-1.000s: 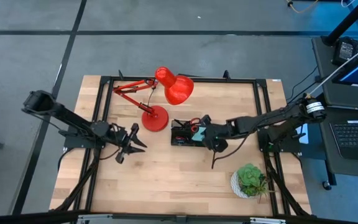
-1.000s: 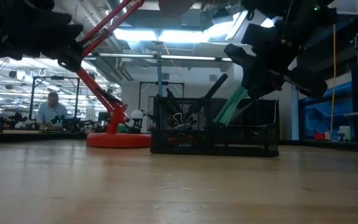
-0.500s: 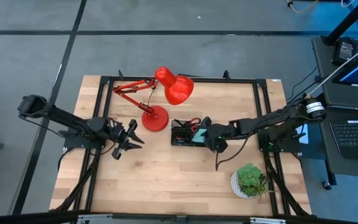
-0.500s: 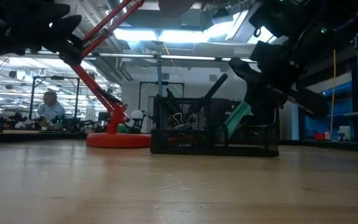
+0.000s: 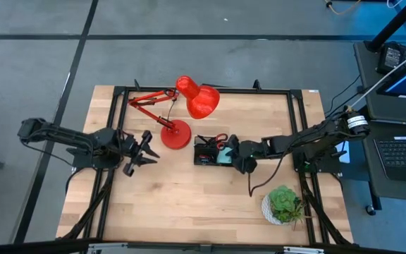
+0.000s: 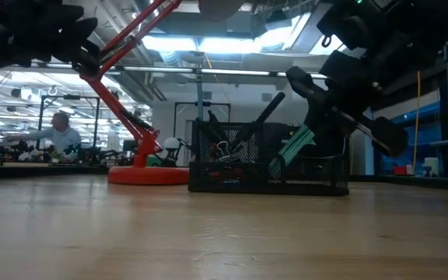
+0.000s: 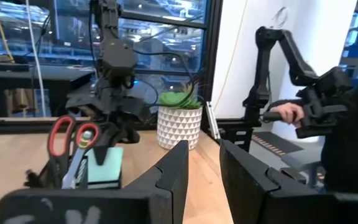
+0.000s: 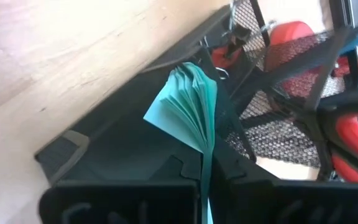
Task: Pick and place office supplies into organizer
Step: Put the light blue notepad into the black desk organizer
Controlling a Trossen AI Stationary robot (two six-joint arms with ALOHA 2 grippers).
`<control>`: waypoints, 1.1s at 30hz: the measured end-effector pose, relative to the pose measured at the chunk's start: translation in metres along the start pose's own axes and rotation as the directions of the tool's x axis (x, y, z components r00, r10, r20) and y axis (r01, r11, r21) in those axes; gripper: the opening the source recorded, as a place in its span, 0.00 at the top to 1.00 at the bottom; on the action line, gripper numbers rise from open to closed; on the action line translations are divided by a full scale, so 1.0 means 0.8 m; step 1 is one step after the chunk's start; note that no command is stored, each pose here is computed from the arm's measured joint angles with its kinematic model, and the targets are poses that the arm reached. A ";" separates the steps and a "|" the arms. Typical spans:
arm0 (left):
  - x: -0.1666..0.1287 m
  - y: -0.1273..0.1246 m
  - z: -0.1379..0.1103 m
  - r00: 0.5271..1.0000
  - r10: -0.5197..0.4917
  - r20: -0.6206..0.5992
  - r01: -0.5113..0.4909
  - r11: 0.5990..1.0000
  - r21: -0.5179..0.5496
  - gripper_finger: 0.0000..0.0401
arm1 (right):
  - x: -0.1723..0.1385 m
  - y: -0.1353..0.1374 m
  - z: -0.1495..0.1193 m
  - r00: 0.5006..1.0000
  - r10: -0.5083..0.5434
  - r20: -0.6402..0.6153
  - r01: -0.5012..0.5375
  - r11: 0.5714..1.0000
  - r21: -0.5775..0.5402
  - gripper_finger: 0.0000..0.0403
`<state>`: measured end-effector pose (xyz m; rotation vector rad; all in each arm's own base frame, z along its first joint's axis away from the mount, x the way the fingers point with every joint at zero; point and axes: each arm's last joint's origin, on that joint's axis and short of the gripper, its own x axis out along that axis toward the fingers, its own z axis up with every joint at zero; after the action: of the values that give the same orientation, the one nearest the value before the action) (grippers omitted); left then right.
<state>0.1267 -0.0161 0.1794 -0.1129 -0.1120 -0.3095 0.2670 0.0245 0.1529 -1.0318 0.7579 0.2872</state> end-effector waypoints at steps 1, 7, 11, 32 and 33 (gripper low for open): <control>0.000 0.001 0.000 1.000 0.006 -0.004 -0.006 1.000 0.004 0.78 | 0.000 0.000 0.000 1.000 0.001 0.000 -0.001 1.000 -0.017 0.99; -0.001 0.005 -0.004 0.999 0.045 -0.031 -0.044 0.999 0.003 0.78 | 0.002 -0.005 -0.008 1.000 -0.005 -0.018 0.004 0.998 -0.063 0.98; -0.001 0.006 -0.005 0.998 0.055 -0.044 -0.055 0.998 0.006 0.78 | 0.004 -0.012 -0.019 1.000 0.019 0.007 -0.018 0.999 -0.051 0.97; -0.001 0.006 -0.010 0.995 0.063 -0.080 -0.059 0.997 0.045 0.79 | 0.006 -0.019 -0.025 0.997 0.028 0.065 -0.028 1.000 0.003 0.97; -0.001 0.006 -0.010 0.995 0.063 -0.080 -0.059 0.997 0.046 0.79 | 0.006 -0.019 -0.025 0.997 0.028 0.065 -0.028 1.000 0.003 0.97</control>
<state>0.1279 -0.0120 0.1710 -0.0602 -0.0342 -0.2501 0.2701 -0.0012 0.1539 -1.0040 0.7144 0.3416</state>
